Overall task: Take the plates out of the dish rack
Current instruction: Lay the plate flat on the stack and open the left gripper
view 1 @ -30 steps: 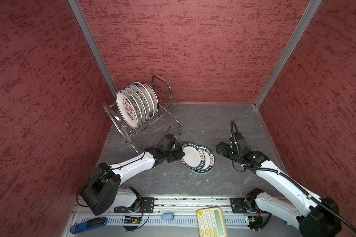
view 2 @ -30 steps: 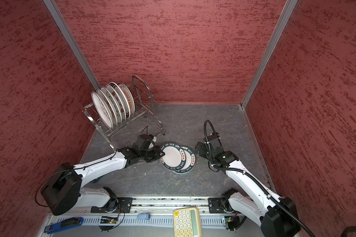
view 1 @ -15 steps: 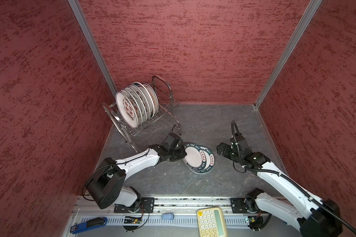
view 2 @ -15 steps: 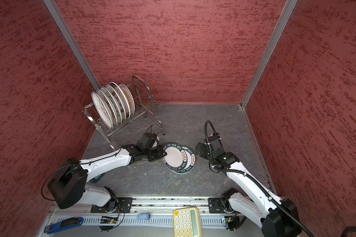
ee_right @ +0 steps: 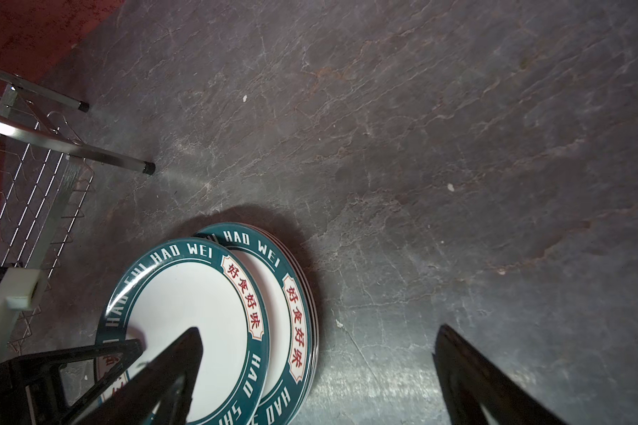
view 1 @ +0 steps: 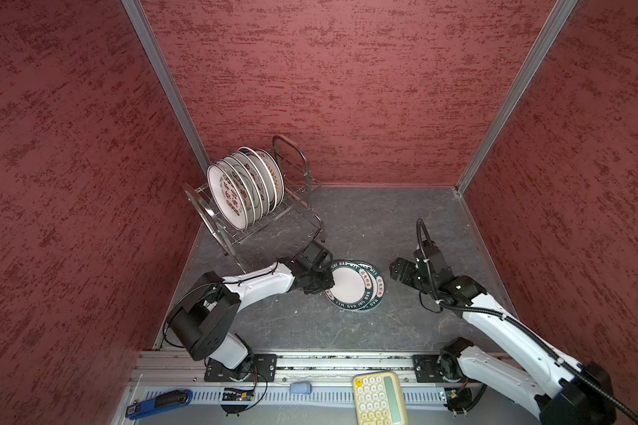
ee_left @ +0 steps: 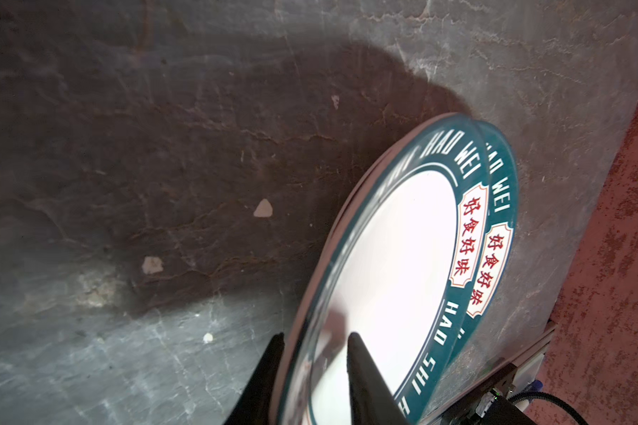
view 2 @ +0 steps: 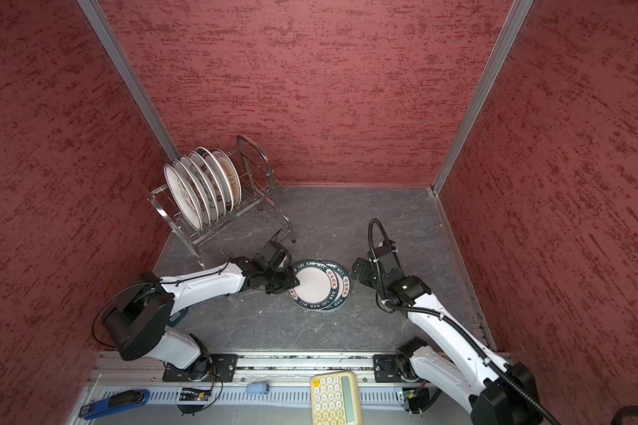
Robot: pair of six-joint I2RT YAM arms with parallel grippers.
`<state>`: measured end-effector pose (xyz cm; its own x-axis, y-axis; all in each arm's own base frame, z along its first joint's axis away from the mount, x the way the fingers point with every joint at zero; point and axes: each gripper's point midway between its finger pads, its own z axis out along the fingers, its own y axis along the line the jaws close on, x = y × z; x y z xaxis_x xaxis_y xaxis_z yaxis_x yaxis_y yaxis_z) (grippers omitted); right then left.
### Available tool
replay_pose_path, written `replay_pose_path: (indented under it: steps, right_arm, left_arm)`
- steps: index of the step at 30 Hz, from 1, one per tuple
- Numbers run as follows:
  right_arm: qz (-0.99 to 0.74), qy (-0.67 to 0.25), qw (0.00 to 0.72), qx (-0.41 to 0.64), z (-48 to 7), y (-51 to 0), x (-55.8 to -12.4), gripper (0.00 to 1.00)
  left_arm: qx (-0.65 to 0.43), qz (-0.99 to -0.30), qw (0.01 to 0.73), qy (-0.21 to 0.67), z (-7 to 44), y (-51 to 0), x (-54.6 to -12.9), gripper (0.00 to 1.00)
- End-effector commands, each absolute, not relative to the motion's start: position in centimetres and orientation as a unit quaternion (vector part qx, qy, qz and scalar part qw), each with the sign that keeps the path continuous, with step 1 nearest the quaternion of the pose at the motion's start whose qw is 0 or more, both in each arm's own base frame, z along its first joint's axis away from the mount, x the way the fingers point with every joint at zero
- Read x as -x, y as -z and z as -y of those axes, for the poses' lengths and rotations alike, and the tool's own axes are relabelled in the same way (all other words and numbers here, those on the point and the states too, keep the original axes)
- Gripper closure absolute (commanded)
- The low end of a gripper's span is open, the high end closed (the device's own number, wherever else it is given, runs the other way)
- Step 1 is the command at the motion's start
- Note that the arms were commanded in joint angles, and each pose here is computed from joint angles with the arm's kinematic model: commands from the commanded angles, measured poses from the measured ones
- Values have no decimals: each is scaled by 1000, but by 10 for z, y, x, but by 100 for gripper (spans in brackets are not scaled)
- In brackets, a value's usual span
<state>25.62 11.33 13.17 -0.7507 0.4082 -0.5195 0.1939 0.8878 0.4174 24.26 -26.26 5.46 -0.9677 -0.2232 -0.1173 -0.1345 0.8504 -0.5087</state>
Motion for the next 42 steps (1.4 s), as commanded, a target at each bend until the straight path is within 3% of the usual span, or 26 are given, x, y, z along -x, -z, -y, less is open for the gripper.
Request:
replay_pose_path:
  steps: [1,32,38,42]
  right_arm:
    - [-919,-155,321,-170,-104,-129,-255,1]
    - [-921,-144,320,-171,-98,-124,-254,1]
    - [-921,-143,320,-172,-97,-123,-254,1]
    - [-920,-142,321,-172,-96,-123,-254,1]
  left_arm:
    - [90,-958,94,255,269,-61,-248,67]
    - [55,-983,54,167,293,-48,-244,43]
    - [56,-988,48,136,290,-46,-243,32]
    - [52,-990,46,126,291,-45,-243,31]
